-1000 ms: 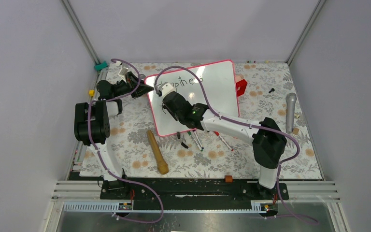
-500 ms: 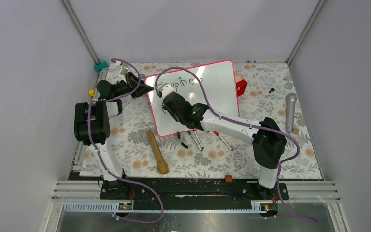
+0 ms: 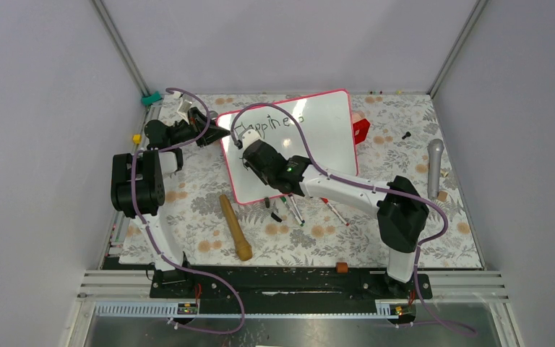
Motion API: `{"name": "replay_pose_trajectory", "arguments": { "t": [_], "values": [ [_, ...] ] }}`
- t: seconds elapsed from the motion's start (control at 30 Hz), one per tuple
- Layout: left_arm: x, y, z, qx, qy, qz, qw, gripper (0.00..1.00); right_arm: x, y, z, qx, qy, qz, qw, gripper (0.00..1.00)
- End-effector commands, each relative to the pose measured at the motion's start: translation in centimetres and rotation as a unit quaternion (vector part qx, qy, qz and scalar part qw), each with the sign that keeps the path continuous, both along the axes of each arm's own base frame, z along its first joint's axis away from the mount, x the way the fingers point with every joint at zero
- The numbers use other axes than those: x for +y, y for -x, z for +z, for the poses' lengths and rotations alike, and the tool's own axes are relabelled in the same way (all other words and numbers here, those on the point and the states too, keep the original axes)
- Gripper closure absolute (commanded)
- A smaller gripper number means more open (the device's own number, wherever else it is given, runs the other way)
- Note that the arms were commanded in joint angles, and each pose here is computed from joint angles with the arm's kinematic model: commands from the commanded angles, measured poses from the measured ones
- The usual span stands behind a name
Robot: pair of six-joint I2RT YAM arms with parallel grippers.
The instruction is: Write a sentence on the whiteboard
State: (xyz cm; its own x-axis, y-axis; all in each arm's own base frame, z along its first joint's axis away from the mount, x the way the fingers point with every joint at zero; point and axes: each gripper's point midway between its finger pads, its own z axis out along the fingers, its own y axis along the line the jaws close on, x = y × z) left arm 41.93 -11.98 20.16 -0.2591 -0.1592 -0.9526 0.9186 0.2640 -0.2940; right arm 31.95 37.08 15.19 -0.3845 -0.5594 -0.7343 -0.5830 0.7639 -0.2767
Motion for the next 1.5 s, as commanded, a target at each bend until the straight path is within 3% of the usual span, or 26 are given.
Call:
{"name": "replay_pose_trajectory", "arguments": {
  "t": [0.0,1.47],
  "values": [
    [-0.9,4.0,-2.8,-0.083,-0.074,-0.125,0.986,1.00,0.1,0.3,0.5,-0.004,-0.001,-0.004,1.000,1.00],
    [-0.9,3.9,-2.8,-0.083,-0.074,-0.126,0.986,1.00,0.4,-2.5,2.9,-0.056,0.030,-0.033,0.997,1.00]
  ]
}}
